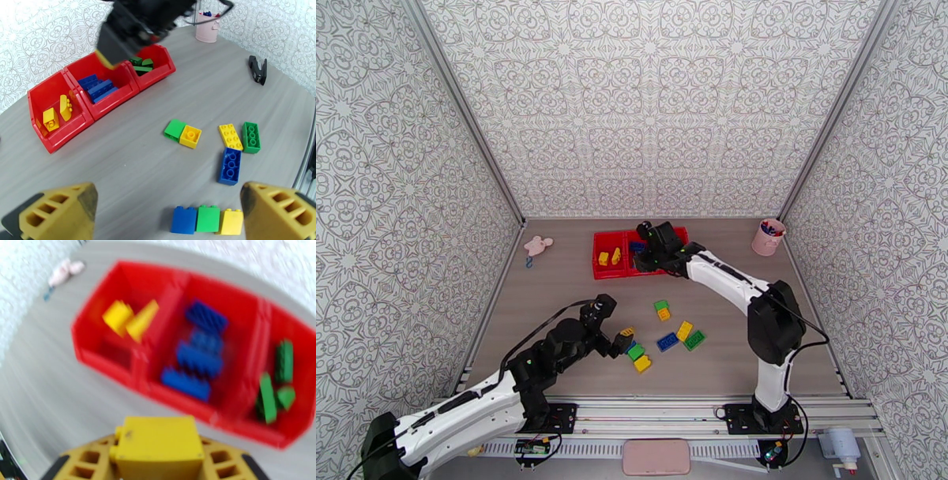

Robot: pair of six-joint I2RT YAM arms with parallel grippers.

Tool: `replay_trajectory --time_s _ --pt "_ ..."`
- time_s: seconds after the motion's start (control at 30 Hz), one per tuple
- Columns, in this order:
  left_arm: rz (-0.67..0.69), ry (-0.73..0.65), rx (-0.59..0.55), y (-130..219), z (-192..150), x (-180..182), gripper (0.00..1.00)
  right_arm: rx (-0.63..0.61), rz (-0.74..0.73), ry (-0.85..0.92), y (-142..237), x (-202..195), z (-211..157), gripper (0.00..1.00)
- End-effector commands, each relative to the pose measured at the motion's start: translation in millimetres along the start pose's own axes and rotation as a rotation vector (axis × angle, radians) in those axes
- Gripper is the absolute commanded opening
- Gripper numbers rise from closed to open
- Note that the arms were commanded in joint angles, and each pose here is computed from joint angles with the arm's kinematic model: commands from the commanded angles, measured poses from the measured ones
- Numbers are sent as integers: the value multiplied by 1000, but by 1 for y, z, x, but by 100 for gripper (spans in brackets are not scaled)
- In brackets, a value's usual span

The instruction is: Sort the legos into containers by color

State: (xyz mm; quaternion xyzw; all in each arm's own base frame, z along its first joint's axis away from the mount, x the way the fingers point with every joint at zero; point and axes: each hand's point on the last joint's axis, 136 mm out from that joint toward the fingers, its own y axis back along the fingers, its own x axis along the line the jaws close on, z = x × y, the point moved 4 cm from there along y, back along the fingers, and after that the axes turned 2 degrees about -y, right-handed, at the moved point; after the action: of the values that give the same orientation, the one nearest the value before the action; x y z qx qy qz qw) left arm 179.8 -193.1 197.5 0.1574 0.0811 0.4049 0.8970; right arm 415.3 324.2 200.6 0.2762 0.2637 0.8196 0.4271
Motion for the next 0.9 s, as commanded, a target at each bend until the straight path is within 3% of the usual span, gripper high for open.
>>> replay_trajectory --time_s 0.0,0.2,0.53,0.63,0.73,0.87 --pt "19 17 35 1 -13 2 100 -93 56 -28 -22 18 28 37" --pt "17 21 46 2 -16 2 100 -131 83 -110 -62 29 45 37" --pt "10 21 46 3 -21 2 100 -83 37 -79 -113 29 33 41" --pt "12 25 41 5 -21 2 100 -79 33 -61 -113 30 38 49" --pt "18 25 40 9 -23 4 100 -86 32 -43 -104 32 44 66" --pt "27 18 32 13 -24 6 100 -100 19 -20 -87 32 48 71"
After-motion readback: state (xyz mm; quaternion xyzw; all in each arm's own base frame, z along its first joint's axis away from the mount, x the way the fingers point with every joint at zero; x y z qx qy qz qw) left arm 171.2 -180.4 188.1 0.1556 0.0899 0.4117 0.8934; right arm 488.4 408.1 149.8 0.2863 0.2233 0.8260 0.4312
